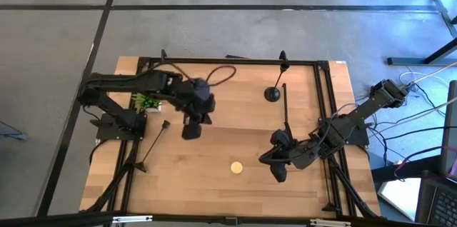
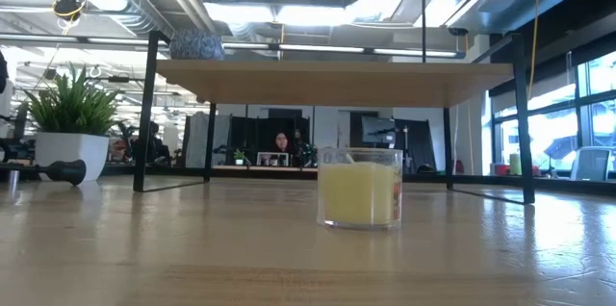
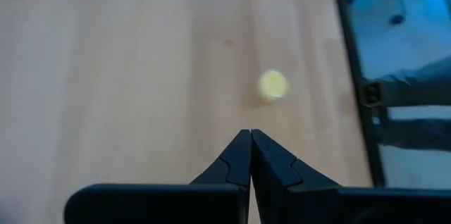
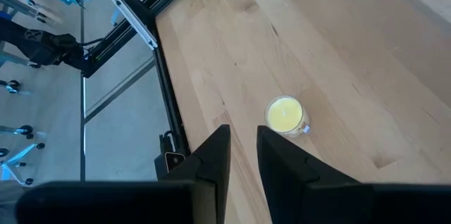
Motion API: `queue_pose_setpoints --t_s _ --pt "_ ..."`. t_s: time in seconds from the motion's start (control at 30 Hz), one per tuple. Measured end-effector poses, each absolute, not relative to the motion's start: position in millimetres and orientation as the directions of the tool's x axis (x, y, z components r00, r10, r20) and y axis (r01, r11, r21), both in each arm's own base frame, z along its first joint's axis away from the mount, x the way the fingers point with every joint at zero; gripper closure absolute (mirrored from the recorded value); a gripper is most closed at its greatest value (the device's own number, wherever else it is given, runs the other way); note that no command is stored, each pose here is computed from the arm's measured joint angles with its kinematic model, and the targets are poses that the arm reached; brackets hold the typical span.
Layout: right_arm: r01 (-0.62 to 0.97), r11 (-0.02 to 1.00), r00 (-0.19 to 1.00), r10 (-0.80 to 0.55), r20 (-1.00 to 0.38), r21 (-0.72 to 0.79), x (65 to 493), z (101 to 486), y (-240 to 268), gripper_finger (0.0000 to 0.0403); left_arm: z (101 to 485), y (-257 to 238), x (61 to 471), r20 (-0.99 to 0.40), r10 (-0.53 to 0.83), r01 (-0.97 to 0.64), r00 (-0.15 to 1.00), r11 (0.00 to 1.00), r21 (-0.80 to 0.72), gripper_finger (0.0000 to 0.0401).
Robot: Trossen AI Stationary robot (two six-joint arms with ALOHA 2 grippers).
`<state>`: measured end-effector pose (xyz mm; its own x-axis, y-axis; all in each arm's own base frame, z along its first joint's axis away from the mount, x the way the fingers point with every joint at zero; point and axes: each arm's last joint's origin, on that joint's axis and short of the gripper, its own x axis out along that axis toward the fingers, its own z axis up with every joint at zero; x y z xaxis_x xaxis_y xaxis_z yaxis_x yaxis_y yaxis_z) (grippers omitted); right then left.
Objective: Pick & Place candle stick holders
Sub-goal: Put the right black candle holder on the shelf
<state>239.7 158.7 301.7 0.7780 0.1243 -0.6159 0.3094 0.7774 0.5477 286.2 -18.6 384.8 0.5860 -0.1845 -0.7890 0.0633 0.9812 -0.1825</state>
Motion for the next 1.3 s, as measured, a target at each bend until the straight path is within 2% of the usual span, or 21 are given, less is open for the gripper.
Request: queue_pose_setpoints --t_s 0.4,0.63,0.77,0.93,1.1,1.2,1.3 --pt "0.303 0.775 0.781 0.132 -0.611 0.555 240 302 159 0.0330 386 -81 273 -0.786 -0.309 0.136 0.535 0.950 -0.281 0.0398" --pt "0.276 0.761 0.792 0.166 -0.587 0.587 241 305 162 0.0329 380 -103 256 -0.852 -0.297 -0.012 0.432 0.942 -0.335 0.0399" --pt "0.275 0.761 0.791 0.168 -0.588 0.588 241 305 162 0.0329 374 -109 241 -0.916 -0.226 -0.131 0.331 0.950 -0.282 0.0399" --pt "0.275 0.754 0.787 0.180 -0.590 0.596 241 305 162 0.0329 358 -116 236 -0.946 -0.194 -0.163 0.259 0.957 -0.241 0.0399" --pt "0.332 0.644 0.720 0.300 -0.626 0.690 237 303 168 0.0329 328 -124 229 -0.969 -0.195 -0.165 0.154 0.961 -0.220 0.0399" --pt "0.456 0.532 0.646 0.355 -0.676 0.714 227 298 174 0.0329 309 -128 227 -0.975 -0.199 -0.163 0.103 0.963 -0.214 0.0400" --pt "0.623 0.430 0.527 0.387 -0.757 0.654 212 291 181 0.0329 290 -133 224 -0.976 -0.204 -0.171 0.076 0.962 -0.215 0.0398"
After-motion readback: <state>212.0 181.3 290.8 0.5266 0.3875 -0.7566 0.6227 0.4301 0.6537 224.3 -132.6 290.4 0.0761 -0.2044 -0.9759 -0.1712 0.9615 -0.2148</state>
